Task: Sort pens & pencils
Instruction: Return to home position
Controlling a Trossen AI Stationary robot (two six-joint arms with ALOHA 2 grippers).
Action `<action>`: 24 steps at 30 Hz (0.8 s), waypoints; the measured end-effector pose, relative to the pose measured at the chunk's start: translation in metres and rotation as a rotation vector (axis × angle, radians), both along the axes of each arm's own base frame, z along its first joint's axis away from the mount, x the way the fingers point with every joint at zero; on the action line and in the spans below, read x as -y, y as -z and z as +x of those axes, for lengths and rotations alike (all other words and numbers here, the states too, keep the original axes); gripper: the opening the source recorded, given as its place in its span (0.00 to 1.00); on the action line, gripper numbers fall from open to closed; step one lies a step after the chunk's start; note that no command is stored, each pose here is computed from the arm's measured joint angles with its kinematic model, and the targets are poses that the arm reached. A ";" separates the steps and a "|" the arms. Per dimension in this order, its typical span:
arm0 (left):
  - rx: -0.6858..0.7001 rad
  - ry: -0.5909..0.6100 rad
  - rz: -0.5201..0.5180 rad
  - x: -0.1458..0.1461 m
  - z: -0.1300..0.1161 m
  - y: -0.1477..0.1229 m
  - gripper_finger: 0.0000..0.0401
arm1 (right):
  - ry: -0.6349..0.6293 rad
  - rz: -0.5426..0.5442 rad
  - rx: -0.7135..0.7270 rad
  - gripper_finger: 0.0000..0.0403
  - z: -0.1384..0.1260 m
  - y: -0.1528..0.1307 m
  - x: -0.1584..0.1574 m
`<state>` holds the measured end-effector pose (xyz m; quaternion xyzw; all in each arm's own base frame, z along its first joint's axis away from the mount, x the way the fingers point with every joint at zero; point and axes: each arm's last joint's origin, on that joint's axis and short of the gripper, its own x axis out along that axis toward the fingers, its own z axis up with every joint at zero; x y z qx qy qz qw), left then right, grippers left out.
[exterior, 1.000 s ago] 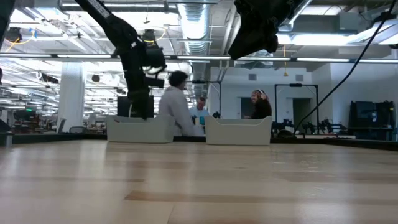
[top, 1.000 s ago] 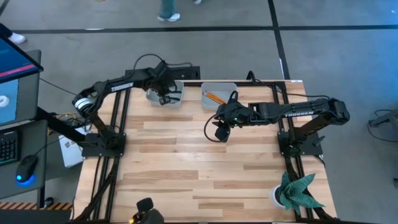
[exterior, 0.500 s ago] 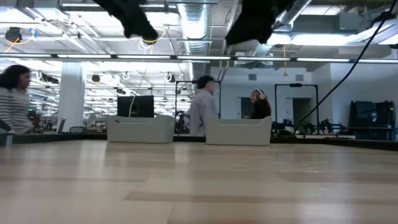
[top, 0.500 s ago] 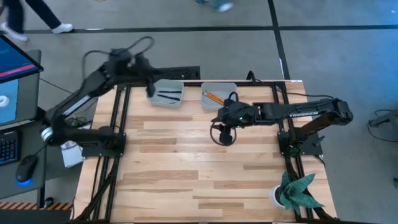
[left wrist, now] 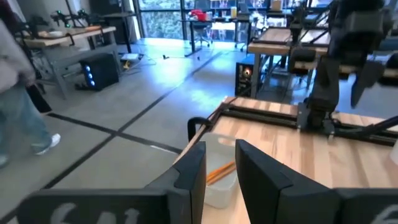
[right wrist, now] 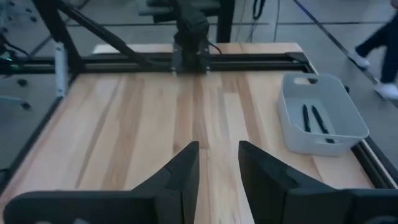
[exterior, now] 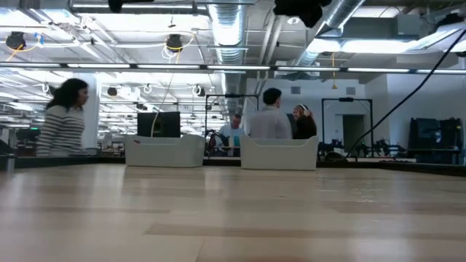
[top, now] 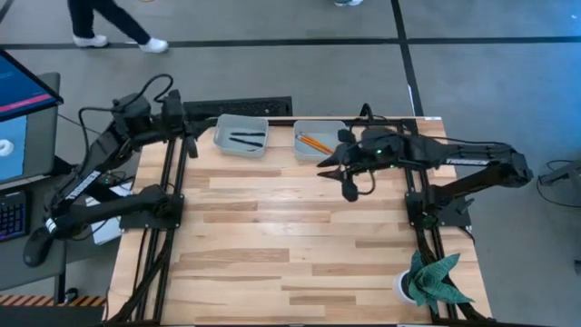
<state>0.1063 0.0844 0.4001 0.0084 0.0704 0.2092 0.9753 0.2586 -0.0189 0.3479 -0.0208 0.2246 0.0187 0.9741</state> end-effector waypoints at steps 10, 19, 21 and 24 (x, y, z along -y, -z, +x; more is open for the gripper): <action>0.041 0.032 0.003 0.002 -0.001 0.039 0.20 | 0.099 0.073 0.204 0.33 -0.064 0.025 0.008; 0.139 -0.118 -0.031 0.010 -0.016 0.086 0.20 | 0.095 0.113 0.438 0.33 -0.110 0.062 0.000; 0.141 -0.141 -0.041 0.012 -0.019 0.095 0.20 | 0.091 0.107 0.499 0.33 -0.116 0.069 -0.001; 0.156 -0.148 -0.034 0.017 -0.024 0.106 0.20 | 0.087 0.103 0.542 0.33 -0.125 0.082 -0.002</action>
